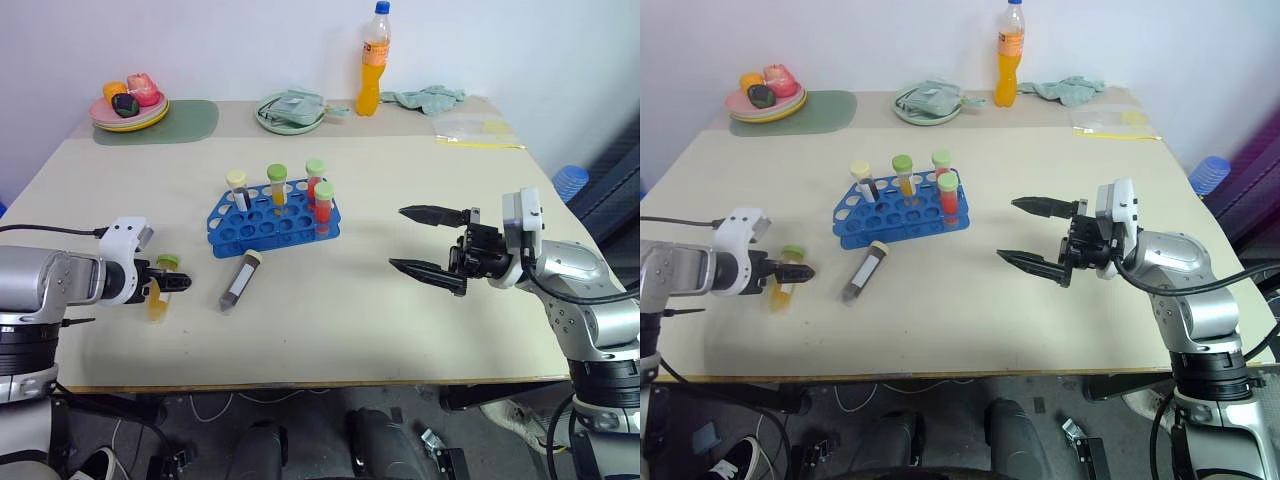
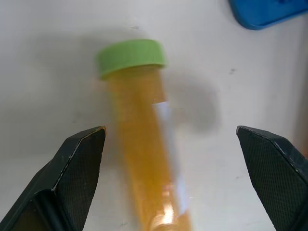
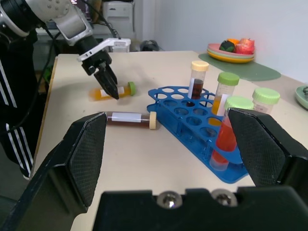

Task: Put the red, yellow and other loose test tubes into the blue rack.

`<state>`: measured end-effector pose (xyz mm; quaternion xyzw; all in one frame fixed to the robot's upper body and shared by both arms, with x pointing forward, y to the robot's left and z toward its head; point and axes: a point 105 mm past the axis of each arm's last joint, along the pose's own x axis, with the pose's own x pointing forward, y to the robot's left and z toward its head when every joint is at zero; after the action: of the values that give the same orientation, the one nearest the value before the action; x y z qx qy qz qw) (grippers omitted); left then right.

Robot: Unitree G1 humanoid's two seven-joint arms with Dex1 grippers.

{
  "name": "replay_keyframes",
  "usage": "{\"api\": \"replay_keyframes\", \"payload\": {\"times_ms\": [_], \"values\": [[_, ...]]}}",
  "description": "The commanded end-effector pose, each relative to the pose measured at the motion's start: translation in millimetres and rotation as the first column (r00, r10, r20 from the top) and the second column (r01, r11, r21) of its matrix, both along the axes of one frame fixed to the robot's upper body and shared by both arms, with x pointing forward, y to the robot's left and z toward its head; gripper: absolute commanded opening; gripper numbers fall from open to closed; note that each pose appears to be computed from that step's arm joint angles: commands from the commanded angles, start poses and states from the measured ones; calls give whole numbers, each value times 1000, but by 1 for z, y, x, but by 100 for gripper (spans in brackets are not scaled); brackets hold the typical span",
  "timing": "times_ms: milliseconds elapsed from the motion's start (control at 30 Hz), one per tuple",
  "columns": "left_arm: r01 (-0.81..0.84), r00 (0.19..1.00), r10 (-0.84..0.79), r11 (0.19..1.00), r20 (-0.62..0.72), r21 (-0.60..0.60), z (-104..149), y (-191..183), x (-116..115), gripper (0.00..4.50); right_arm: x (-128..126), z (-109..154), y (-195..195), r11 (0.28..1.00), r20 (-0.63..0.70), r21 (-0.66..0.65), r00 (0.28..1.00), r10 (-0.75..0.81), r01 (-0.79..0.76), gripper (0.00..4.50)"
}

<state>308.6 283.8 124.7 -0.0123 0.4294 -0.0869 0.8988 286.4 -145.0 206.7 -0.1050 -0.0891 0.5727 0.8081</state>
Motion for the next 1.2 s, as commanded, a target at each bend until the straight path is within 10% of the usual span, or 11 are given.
{"api": "replay_keyframes", "payload": {"times_ms": [33, 1200], "values": [[-11, 1000, 11, 1000, 25, -3, 15, 7, 5, 450, -5, 8, 7, 1000, 49, 11, 998, 28, -28, 443], [28, 988, -32, 999, -154, -31, 6, 8, 6, 450, -22, -2, 10, 992, 13, -30, 992, 127, -126, 443]]}}
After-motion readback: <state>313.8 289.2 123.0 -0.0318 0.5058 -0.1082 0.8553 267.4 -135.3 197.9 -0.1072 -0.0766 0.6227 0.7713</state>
